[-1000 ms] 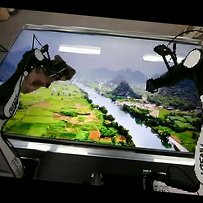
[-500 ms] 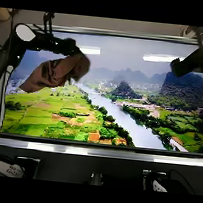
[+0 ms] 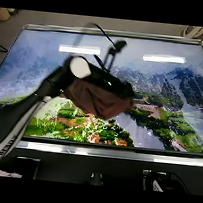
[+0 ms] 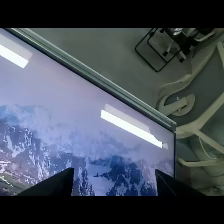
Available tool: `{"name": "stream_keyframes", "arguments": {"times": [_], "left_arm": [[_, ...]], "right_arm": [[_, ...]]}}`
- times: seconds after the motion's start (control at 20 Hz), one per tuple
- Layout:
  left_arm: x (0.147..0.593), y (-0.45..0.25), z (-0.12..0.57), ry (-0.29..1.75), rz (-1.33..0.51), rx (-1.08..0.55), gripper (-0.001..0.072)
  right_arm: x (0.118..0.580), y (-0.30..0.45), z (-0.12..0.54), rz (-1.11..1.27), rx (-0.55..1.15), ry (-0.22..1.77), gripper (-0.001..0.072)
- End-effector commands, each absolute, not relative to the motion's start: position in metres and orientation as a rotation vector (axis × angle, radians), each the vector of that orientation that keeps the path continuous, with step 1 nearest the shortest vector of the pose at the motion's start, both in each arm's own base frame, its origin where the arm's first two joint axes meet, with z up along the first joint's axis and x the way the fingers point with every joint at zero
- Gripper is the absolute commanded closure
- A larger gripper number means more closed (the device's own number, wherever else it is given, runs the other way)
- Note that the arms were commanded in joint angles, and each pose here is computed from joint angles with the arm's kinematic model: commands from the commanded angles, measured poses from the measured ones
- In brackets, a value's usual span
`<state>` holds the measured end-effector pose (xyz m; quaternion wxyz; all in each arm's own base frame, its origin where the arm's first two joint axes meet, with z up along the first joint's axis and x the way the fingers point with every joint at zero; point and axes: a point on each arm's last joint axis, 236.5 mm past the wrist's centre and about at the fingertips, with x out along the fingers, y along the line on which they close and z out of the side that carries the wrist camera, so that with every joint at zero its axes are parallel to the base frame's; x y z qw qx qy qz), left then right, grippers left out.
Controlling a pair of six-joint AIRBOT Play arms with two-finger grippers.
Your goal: Fold the shirts.
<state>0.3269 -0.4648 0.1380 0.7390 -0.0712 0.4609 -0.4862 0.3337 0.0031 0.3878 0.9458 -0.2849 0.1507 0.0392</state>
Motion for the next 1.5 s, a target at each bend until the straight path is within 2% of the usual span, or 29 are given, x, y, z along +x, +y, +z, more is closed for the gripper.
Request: {"name": "stream_keyframes", "arguments": {"times": [0.0,0.1,0.2,0.3,0.4,0.5,0.55,0.6,0.65,1.0,1.35,1.4,1.45], "left_arm": [[0.291,-0.497,0.099,1.128,-1.071,-0.161,-0.0013],[0.336,-0.452,0.104,1.100,-0.966,-0.080,-0.0012],[0.394,-0.364,0.101,1.125,-0.765,0.018,-0.0006],[0.433,-0.260,0.087,1.213,-0.536,0.060,-0.0006],[0.446,-0.166,0.062,1.336,-0.338,0.038,-0.0006],[0.440,-0.105,0.033,1.448,-0.218,-0.077,-0.0006],[0.435,-0.088,0.017,1.492,-0.190,-0.129,-0.0003],[0.430,-0.074,0.000,1.522,-0.161,-0.166,0.0004],[0.427,-0.066,-0.015,1.539,-0.139,-0.190,0.0005],[0.440,-0.091,-0.055,1.462,-0.163,-0.220,0.0004],[0.431,-0.103,-0.096,1.550,-0.198,-0.180,0.0005],[0.430,-0.105,-0.100,1.557,-0.214,-0.164,0.0086],[0.430,-0.105,-0.103,1.561,-0.212,-0.162,0.0268]], "right_arm": [[0.318,-0.005,0.369,0.077,-0.592,0.407,0.0205],[0.319,-0.005,0.323,0.131,-0.580,0.598,0.0204],[0.324,-0.002,0.264,0.199,-0.558,0.829,0.0190],[0.332,0.013,0.200,0.308,-0.517,1.021,0.0165],[0.336,0.038,0.134,0.439,-0.442,1.165,0.0165],[0.334,0.064,0.074,0.554,-0.335,1.268,0.0164],[0.330,0.080,0.055,0.619,-0.276,1.297,0.0149],[0.328,0.097,0.042,0.691,-0.223,1.308,0.0102],[0.329,0.107,0.032,0.737,-0.189,1.312,0.0038],[0.336,0.103,-0.015,0.745,-0.192,1.405,0.0036],[0.331,0.101,-0.046,0.768,-0.179,1.497,0.0040],[0.331,0.101,-0.049,0.769,-0.176,1.506,0.0046],[0.331,0.101,-0.052,0.770,-0.173,1.515,0.0048]]}}
